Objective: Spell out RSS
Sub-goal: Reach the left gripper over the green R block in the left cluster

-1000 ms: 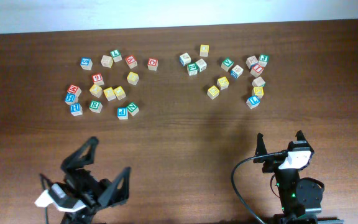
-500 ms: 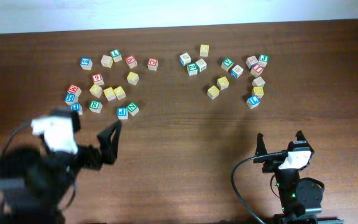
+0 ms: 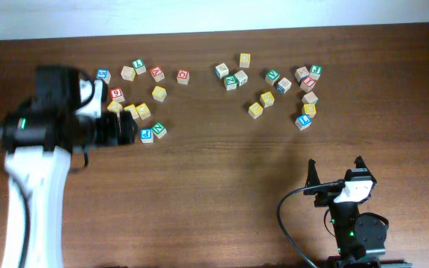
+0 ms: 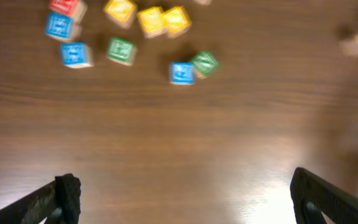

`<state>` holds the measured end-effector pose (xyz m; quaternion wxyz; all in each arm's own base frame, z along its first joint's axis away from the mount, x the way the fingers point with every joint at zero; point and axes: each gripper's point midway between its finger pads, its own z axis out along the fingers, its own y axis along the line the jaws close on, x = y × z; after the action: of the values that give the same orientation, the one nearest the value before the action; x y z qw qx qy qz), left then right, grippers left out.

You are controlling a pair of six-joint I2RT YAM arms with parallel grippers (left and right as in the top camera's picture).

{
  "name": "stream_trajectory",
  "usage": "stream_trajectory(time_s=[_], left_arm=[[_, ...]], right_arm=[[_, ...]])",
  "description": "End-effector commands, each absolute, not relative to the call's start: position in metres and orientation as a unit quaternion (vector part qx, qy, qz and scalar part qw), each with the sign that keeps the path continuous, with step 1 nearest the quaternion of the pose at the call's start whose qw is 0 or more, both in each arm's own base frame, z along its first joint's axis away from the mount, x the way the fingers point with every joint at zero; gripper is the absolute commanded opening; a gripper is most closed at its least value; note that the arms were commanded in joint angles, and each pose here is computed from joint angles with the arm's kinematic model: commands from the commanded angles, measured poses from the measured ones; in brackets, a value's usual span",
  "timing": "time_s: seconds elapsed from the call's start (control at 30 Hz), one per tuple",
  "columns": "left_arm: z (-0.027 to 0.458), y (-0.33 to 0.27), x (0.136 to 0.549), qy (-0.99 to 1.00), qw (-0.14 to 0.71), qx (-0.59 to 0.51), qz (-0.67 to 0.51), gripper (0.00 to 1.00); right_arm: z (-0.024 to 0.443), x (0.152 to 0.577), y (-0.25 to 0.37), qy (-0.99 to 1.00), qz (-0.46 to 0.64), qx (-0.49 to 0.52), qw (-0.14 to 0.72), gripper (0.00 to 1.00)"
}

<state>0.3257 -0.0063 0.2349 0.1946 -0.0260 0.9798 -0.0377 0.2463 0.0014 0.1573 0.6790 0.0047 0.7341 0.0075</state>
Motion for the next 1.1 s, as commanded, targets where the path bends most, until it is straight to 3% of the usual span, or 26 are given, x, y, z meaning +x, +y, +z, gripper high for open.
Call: stream_trajectory(time_s=[0.0, 0.2, 0.5, 0.63, 0.77, 1.07], left_arm=[[0.206, 0.026, 0.353, 0.984, 0.163, -0.045, 0.054, 0.99], [0.144, 0.030, 0.375, 0.993, 0.092, -0.009, 0.069, 0.99], [0.097, 0.037, 0.402, 0.990, 0.074, 0.115, 0.037, 1.00], [0.081, 0.051, 0.418, 0.991, 0.087, 0.099, 0.037, 1.00], [0.070, 0.045, 0.435, 0.989, 0.112, 0.100, 0.015, 0.87], [0.035, 0.032, 0.451, 0.983, 0.116, 0.139, -0.023, 0.84]], right_arm=[[0.155, 0.246, 0.001, 0.736, 0.003, 0.004, 0.677, 0.98], [0.155, 0.246, 0.001, 0.736, 0.003, 0.004, 0.677, 0.99], [0.155, 0.246, 0.001, 0.736, 0.003, 0.004, 0.677, 0.98], [0.155, 0.246, 0.001, 0.736, 0.003, 0.004, 0.677, 0.98], [0.155, 0.246, 0.001, 0.736, 0.003, 0.004, 0.677, 0.98], [0.155, 0.246, 0.001, 0.736, 0.003, 0.004, 0.677, 0.98]])
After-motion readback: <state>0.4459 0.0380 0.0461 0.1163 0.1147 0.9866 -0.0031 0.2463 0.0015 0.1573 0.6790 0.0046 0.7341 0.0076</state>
